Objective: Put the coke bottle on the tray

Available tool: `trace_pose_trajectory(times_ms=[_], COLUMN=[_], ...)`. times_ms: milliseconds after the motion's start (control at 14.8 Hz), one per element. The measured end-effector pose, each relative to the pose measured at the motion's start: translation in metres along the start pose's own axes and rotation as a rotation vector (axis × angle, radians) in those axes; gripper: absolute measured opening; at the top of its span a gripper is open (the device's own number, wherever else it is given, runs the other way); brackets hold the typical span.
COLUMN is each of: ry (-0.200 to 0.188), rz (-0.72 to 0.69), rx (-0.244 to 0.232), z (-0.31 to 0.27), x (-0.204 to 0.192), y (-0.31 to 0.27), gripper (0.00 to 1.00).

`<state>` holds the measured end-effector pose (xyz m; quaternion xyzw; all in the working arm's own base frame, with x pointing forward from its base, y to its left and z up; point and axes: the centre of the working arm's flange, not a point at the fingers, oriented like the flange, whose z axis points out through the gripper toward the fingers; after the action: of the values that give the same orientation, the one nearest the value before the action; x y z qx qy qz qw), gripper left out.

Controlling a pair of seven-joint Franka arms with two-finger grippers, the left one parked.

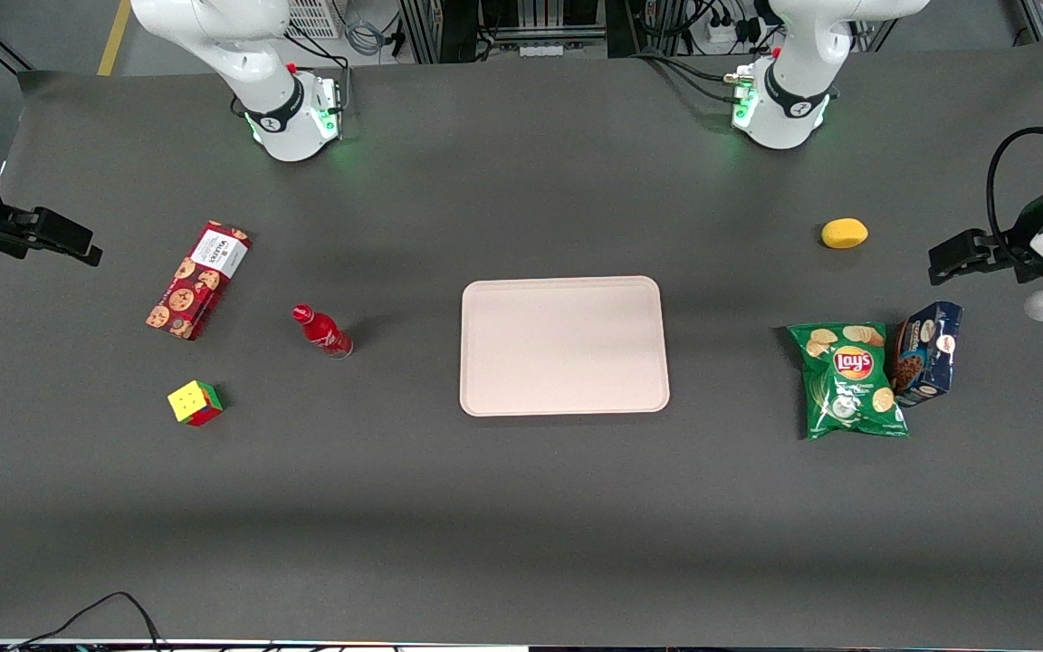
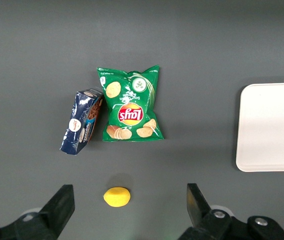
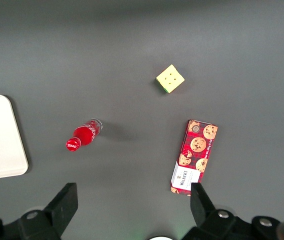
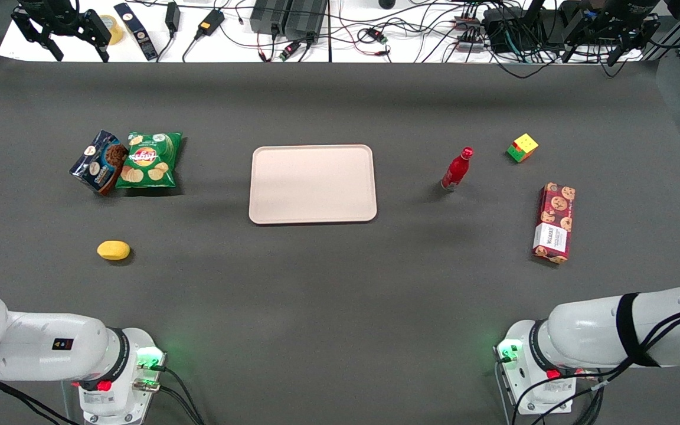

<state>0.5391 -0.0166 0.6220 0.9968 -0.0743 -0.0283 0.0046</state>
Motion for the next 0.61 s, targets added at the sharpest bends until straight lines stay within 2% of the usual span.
trace_pose_trajectory(times_ms=[337, 607], ry=[-0.013, -0.062], rz=[-0.016, -0.080], rx=[-0.002, -0.011], z=[0.004, 0.006], x=[0.001, -0.010], y=[-0.008, -0.035], gripper=[1.00, 1.00])
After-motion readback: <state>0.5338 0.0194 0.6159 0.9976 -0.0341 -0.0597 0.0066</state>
